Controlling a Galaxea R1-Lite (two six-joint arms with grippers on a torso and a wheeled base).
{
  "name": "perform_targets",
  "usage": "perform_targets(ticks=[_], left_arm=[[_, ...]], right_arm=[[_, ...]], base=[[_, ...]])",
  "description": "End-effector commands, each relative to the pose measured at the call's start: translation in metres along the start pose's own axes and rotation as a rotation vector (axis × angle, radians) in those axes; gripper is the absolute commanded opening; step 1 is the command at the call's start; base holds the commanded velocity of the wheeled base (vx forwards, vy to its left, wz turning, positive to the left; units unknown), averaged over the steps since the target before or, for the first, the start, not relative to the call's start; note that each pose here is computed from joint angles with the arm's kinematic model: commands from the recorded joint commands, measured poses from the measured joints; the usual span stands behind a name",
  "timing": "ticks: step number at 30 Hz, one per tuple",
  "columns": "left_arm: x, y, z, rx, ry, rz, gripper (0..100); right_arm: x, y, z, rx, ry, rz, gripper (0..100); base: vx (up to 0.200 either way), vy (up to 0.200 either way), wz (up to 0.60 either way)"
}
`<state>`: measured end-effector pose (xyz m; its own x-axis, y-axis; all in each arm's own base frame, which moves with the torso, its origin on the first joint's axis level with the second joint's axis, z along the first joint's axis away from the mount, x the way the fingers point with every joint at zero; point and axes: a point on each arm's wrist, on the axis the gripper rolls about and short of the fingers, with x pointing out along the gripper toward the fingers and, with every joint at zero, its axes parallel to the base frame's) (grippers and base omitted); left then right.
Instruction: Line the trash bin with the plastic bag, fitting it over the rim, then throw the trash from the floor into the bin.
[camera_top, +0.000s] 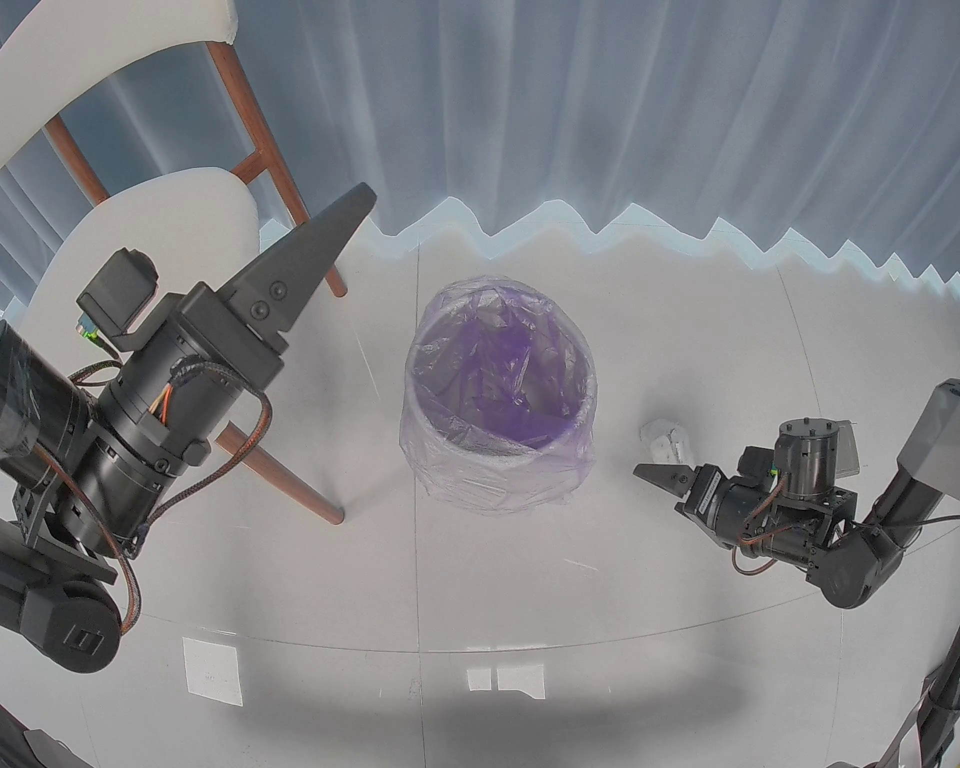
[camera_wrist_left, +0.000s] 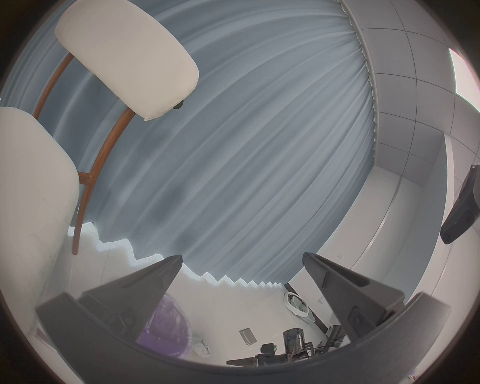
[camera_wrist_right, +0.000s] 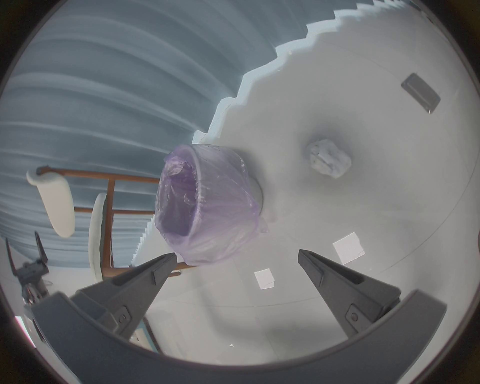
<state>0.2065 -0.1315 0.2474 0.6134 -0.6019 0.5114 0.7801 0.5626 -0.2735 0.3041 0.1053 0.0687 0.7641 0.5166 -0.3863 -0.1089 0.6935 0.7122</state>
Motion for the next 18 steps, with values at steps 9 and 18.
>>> perform_targets(ticks=[9, 18], left_arm=[[-0.0005, 0.0033, 0.0052, 0.003, -0.013, 0.01, 100], [-0.0023, 0.0041, 0.0017, 0.004, -0.001, 0.015, 100]], right_arm=[[-0.0225, -0.0049, -0.0062, -0.045, -0.021, -0.004, 100], [-0.0202, -0.0057, -0.0097, -0.047, -0.006, 0.0, 100]], base=[[0.0, 0.0, 0.0], [0.0, -0.2, 0.0]])
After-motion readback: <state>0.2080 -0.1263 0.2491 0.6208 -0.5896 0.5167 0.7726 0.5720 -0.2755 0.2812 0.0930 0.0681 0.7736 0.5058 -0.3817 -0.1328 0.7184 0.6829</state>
